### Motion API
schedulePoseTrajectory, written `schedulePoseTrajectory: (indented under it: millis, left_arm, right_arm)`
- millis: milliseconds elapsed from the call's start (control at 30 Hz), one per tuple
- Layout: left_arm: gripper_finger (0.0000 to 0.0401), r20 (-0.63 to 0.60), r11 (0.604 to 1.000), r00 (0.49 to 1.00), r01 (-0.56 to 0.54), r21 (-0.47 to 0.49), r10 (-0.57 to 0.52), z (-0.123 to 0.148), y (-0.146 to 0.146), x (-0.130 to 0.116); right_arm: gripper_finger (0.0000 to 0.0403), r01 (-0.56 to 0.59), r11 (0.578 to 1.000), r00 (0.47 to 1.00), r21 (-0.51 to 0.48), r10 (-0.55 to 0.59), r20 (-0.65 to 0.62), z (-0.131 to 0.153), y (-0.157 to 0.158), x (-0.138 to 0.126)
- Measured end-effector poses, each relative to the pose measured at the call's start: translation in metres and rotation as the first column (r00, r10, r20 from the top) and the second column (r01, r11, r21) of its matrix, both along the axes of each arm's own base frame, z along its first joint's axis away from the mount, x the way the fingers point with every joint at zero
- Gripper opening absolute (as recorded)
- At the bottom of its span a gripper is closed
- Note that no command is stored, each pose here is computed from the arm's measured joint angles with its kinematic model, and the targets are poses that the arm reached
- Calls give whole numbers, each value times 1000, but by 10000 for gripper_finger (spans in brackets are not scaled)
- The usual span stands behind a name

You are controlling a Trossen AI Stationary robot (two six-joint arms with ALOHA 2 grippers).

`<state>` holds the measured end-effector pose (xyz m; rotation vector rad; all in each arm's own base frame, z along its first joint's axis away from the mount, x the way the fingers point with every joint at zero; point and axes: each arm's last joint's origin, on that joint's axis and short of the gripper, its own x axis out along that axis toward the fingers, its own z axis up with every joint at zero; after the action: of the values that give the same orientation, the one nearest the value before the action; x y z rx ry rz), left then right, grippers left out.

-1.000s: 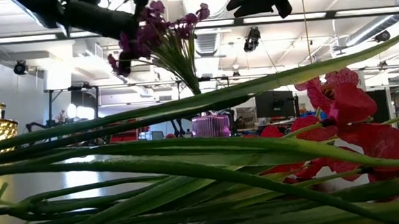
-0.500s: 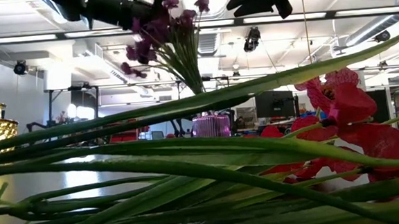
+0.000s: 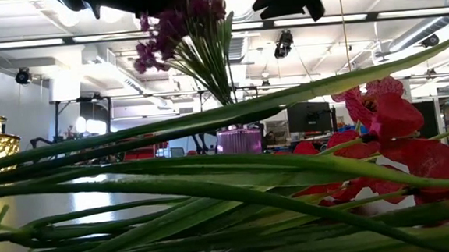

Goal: Sort flowers into vase by color
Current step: Put the left red tulip into the violet flower vase

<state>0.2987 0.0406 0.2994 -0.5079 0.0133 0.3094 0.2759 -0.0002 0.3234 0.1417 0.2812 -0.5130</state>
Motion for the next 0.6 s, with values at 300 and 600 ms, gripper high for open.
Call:
schedulePoseTrajectory:
  millis: [300, 600]
  left_arm:
    - [0, -23, 996, 999, 35, 76, -33, 0, -8, 1]
    - [0, -24, 996, 999, 42, 79, -40, 0, -8, 1]
  right_arm:
    - [126, -187, 982, 982, -29, 187, 2, -12, 6, 24]
    - [100, -228, 973, 967, 23, 230, -107, -47, 9, 46]
